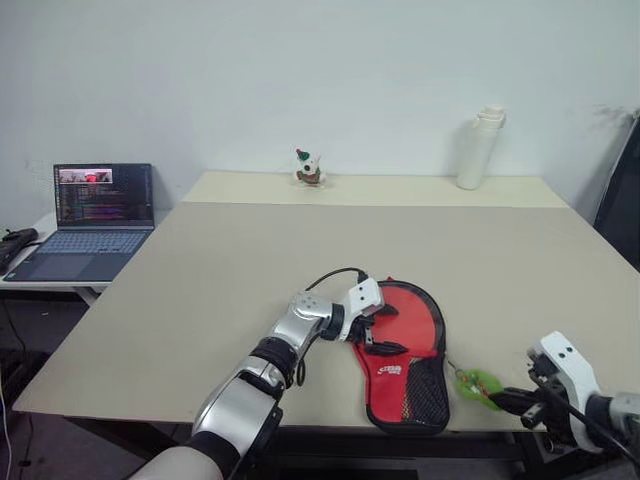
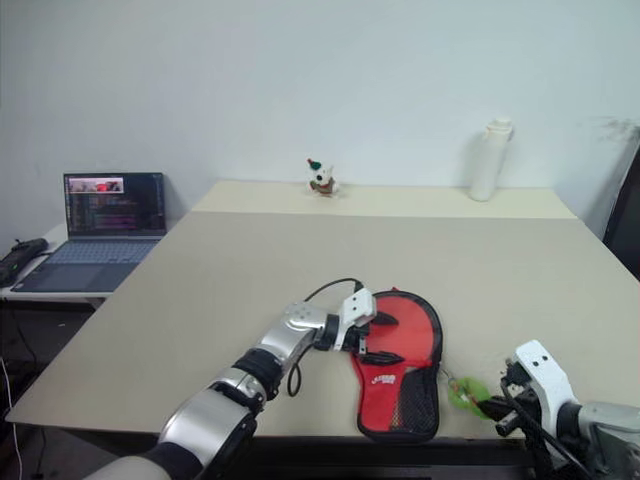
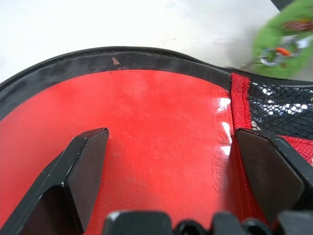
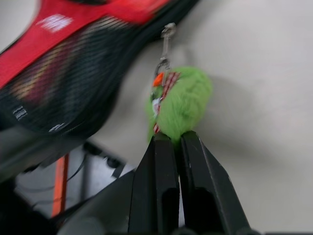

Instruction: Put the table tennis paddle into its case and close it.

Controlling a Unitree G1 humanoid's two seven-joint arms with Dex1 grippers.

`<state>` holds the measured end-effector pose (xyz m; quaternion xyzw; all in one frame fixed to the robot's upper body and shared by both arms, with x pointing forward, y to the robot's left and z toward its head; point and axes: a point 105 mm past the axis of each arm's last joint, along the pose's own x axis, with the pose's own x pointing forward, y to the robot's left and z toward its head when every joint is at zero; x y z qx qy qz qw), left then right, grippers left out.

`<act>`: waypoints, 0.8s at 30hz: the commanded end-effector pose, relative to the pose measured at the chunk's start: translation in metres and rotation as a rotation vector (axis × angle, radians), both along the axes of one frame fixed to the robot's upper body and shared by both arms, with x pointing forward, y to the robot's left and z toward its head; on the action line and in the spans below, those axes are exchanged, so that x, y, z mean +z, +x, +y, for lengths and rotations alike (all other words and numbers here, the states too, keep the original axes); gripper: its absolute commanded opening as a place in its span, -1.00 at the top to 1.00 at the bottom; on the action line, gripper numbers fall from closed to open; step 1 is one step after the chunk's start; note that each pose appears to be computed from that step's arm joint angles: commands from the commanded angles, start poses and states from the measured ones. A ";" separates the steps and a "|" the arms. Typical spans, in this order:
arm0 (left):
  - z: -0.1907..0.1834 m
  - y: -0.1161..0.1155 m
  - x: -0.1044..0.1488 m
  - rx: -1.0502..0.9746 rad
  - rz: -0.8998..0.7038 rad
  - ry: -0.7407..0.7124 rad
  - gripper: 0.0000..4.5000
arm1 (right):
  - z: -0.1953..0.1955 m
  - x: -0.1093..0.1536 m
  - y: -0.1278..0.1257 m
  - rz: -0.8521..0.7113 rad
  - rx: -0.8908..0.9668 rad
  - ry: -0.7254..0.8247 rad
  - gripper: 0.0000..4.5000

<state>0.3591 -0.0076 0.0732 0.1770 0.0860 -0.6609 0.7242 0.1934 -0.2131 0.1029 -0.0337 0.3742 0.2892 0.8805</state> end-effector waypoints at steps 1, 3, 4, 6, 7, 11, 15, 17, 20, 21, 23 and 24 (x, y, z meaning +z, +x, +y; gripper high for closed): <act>0.013 -0.004 -0.033 0.043 0.060 0.116 -1.00 | 0.012 0.002 -0.021 0.054 0.102 0.045 0.99; 0.013 -0.004 -0.033 0.045 0.059 0.117 -1.00 | 0.021 0.000 -0.032 0.083 0.151 0.076 0.99; 0.013 -0.004 -0.034 0.047 0.058 0.117 -1.00 | 0.027 0.000 -0.039 0.101 0.188 0.102 0.99; 0.013 -0.004 -0.034 0.048 0.057 0.117 -1.00 | 0.037 0.000 -0.050 0.130 0.244 0.138 0.99; 0.013 -0.004 -0.034 0.049 0.056 0.118 -1.00 | 0.039 0.000 -0.053 0.138 0.262 0.147 0.99; 0.014 -0.003 -0.034 0.055 0.051 0.122 -1.00 | 0.049 0.002 -0.063 0.163 0.332 0.178 0.99; 0.015 -0.002 -0.033 0.058 0.049 0.123 -1.00 | 0.055 0.000 -0.061 0.149 0.350 0.166 0.99; 0.014 -0.002 -0.033 0.058 0.048 0.123 -1.00 | 0.056 0.000 -0.056 0.135 0.354 0.154 0.99; 0.014 -0.002 -0.033 0.056 0.049 0.121 -1.00 | 0.060 0.006 -0.058 0.143 0.400 0.177 0.99; 0.013 -0.002 -0.033 0.055 0.049 0.120 -1.00 | 0.061 0.008 -0.059 0.145 0.408 0.180 0.99; 0.012 -0.003 -0.032 0.052 0.049 0.113 -1.00 | 0.060 0.013 -0.058 0.138 0.424 0.184 0.79; 0.011 -0.003 -0.031 0.050 0.049 0.110 -1.00 | 0.059 0.014 -0.057 0.135 0.427 0.184 0.71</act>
